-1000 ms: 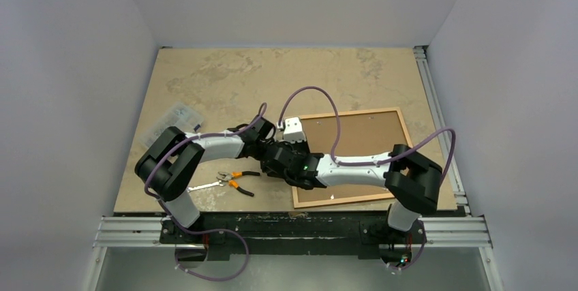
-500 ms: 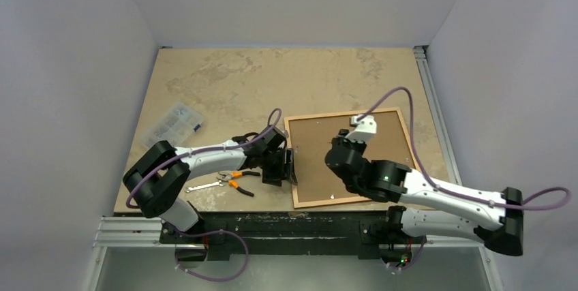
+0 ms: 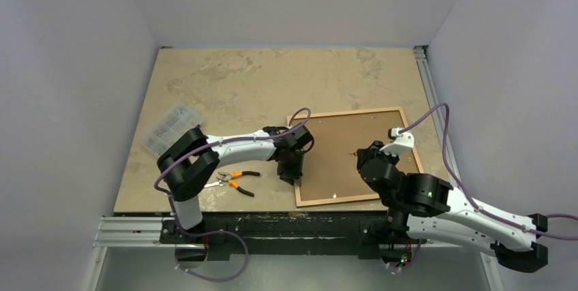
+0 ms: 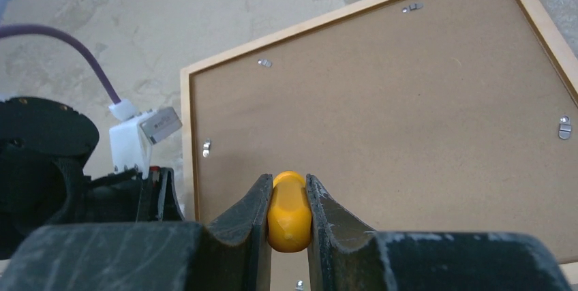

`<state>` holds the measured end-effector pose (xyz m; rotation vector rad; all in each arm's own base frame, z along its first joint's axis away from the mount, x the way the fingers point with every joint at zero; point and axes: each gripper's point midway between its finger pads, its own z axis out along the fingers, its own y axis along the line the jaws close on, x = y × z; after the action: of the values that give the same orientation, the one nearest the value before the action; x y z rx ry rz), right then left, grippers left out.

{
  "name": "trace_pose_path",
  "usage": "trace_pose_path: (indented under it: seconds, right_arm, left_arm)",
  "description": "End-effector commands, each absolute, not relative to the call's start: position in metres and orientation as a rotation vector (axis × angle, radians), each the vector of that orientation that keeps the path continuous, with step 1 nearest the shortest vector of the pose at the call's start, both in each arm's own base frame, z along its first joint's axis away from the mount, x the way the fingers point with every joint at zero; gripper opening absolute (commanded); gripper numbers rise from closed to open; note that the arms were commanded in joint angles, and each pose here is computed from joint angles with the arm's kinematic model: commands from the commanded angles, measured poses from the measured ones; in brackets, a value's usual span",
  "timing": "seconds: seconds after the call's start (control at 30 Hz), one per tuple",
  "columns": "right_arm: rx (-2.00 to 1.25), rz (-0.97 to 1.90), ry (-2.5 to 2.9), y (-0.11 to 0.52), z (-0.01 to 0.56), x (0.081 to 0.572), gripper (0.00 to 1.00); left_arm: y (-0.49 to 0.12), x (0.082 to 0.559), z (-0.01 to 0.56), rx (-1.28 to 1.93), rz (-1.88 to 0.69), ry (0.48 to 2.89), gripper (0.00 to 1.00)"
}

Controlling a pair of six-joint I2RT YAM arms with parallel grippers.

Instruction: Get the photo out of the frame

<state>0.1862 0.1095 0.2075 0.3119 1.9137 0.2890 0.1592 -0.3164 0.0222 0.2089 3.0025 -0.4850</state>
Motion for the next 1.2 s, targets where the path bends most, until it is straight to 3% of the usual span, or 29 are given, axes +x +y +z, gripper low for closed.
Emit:
trace_pose_path:
  seconds: [0.0,0.17,0.37,0.43,0.5,0.6,0.67,0.9,1.17]
  right_arm:
    - [0.302,0.244,1.957,0.109,0.195,0.184,0.0]
    - [0.278,0.246,1.967,0.114,0.193,0.184,0.0]
    - [0.258,0.267,1.973,0.117,0.196,0.183,0.0]
    - [0.255,0.264,1.972,0.116,0.199,0.183,0.0]
    - [0.254,0.259,1.97,0.116,0.202,0.183,0.0]
    - [0.253,0.262,1.967,0.116,0.202,0.184,0.0]
    - [0.249,0.264,1.969,0.118,0.2,0.184,0.0]
    - [0.24,0.263,1.972,0.121,0.197,0.185,0.0]
    - [0.228,0.266,1.979,0.125,0.193,0.185,0.0]
  left_arm:
    - [-0.274,0.194,0.002,0.455,-0.075,2.915,0.1]
    - [-0.258,0.239,0.016,0.572,-0.063,2.846,0.04]
    - [-0.227,0.319,0.04,0.777,0.362,2.633,0.01]
    - [-0.221,0.335,0.038,0.785,0.393,2.642,0.03]
    - [-0.221,0.338,0.038,0.718,0.308,2.728,0.11]
    - [-0.23,0.339,0.05,0.555,0.105,2.767,0.42]
    - [-0.233,0.337,0.067,0.472,0.027,2.743,0.54]
    - [-0.252,0.288,0.111,0.025,-0.412,2.792,0.61]
    - [-0.281,0.225,0.081,-0.739,-0.88,2.955,0.66]
